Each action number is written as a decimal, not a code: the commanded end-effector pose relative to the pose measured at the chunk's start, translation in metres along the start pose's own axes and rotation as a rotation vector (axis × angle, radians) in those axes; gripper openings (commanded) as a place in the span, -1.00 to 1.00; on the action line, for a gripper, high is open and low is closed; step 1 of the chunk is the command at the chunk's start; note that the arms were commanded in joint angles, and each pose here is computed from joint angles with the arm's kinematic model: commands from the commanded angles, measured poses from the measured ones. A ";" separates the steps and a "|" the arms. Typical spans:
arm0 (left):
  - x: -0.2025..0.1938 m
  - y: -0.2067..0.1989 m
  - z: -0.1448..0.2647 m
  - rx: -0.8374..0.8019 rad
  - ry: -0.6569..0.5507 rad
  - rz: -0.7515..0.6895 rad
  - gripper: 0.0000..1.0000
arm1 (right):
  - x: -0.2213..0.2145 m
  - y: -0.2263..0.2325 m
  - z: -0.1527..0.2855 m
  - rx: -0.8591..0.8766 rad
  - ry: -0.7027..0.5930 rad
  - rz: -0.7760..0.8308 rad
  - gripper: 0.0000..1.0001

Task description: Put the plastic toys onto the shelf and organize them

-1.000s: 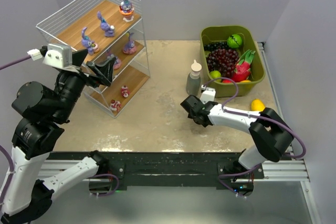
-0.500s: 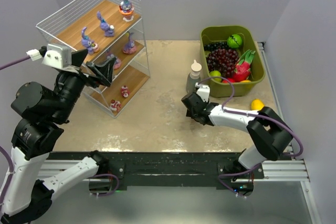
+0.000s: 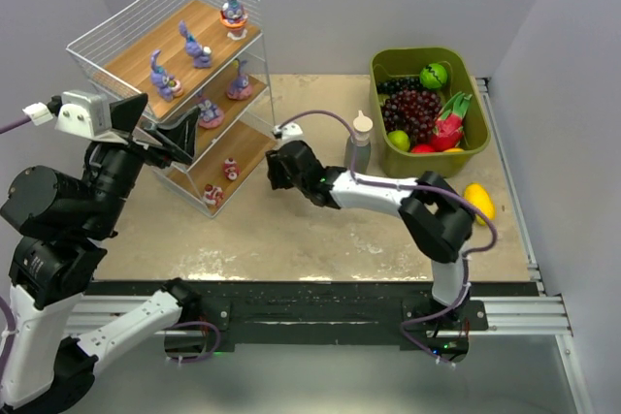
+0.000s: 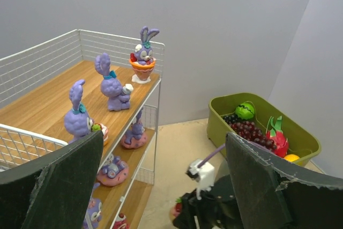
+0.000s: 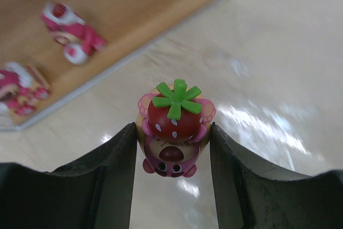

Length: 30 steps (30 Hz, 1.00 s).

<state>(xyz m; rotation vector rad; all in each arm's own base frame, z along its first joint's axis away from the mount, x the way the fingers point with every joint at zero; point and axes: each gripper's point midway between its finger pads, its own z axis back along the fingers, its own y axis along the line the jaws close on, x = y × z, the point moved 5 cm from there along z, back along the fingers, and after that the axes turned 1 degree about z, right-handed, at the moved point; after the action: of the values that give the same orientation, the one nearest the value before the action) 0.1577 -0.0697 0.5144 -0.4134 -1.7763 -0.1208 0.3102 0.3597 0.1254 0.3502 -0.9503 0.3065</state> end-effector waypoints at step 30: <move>0.028 0.008 0.018 0.032 -0.086 0.037 0.99 | 0.062 0.042 -0.132 0.190 -0.120 0.320 -0.52</move>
<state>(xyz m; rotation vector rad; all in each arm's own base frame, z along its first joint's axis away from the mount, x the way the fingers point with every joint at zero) 0.1407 -0.0537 0.5245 -0.4154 -1.8208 -0.0788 0.4130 0.4554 0.0832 0.4142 -1.0191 0.6850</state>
